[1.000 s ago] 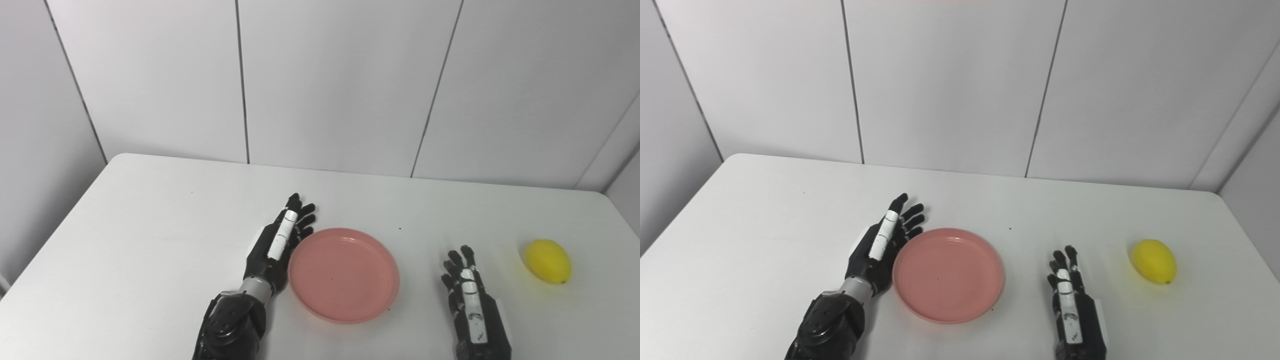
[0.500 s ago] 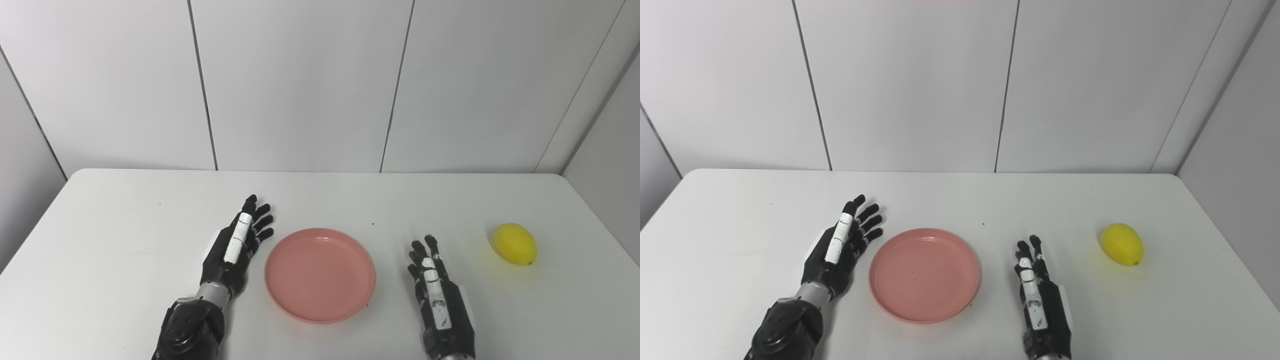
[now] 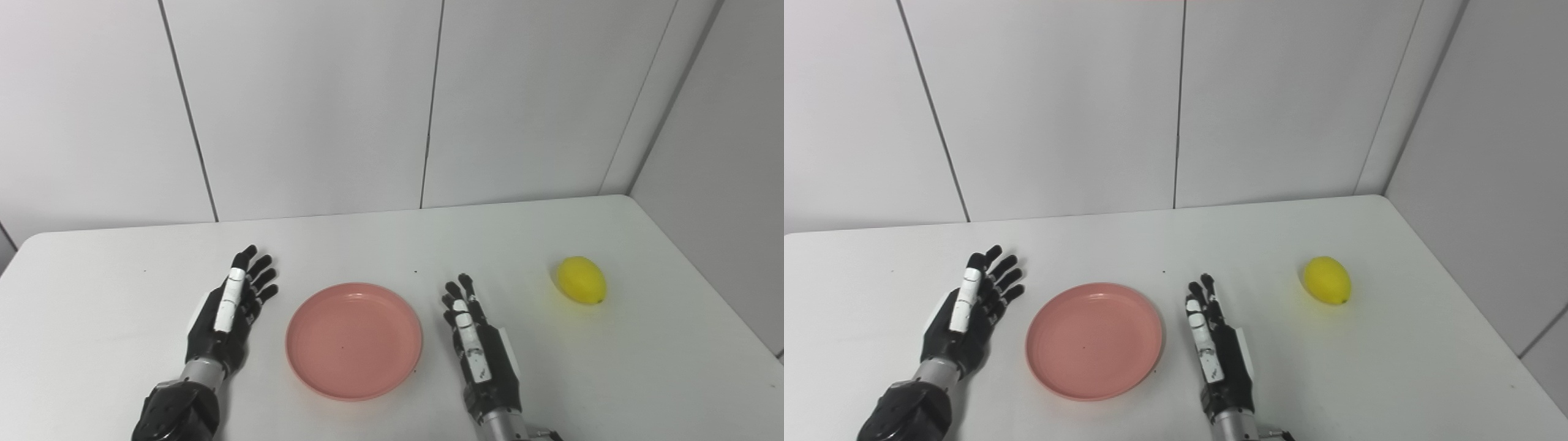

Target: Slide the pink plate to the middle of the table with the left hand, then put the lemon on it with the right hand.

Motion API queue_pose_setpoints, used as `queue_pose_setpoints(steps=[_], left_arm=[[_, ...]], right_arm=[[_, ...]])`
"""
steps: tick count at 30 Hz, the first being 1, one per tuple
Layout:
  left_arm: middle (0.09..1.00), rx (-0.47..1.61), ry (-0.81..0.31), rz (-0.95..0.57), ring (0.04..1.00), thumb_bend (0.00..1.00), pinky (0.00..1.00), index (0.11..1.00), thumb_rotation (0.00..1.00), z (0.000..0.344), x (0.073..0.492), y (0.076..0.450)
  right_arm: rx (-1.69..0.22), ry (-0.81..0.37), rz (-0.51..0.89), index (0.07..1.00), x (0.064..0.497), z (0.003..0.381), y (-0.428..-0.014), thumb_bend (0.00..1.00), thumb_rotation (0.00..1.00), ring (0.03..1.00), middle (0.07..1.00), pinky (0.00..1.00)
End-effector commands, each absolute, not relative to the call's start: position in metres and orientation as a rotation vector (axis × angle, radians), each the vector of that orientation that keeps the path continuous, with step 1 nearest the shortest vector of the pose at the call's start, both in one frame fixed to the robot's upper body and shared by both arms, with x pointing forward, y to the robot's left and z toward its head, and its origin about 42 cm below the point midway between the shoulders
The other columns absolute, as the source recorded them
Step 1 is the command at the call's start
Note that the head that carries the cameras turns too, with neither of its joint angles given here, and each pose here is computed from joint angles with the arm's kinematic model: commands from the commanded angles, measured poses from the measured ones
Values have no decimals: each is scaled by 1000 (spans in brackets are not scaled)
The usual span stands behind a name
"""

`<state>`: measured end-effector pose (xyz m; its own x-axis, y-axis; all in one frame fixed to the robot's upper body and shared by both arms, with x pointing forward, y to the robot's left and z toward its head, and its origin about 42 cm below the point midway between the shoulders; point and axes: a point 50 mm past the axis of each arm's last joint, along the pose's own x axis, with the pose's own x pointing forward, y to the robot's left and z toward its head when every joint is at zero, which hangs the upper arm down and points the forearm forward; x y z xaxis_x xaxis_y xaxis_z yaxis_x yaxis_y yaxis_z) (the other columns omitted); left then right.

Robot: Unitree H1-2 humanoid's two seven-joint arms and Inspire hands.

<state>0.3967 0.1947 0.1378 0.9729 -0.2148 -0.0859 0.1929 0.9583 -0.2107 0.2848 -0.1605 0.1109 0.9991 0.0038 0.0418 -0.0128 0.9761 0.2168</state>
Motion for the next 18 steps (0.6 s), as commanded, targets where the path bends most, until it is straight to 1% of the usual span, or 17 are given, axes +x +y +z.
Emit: queue_pose_setpoints(steps=[1,4,6,7,12,14,18], left_arm=[[938,-208,202,-185,930,791,908,956,800,116,390,203],[944,-218,207,-187,933,789,912,969,794,115,391,205],[938,-218,210,-188,929,806,901,962,786,115,391,205],[937,-218,211,-189,930,817,907,961,783,115,391,205],[944,-229,213,-195,940,807,945,978,787,115,392,205],[942,-233,214,-197,939,810,949,967,784,114,393,204],[951,-246,221,-200,947,827,944,981,785,114,391,202]], right_arm=[[225,12,0,995,277,94,-156,756,827,965,958,1000],[218,17,-1,994,278,93,-154,759,830,970,958,1000],[216,17,-1,995,279,93,-153,766,828,973,958,1000],[214,17,0,997,279,92,-153,762,830,975,959,1000],[195,19,-5,1000,280,91,-154,762,833,977,961,1000],[194,19,-11,999,280,91,-155,766,832,975,959,1000],[209,16,-27,1000,280,93,-160,760,814,984,966,1000]])
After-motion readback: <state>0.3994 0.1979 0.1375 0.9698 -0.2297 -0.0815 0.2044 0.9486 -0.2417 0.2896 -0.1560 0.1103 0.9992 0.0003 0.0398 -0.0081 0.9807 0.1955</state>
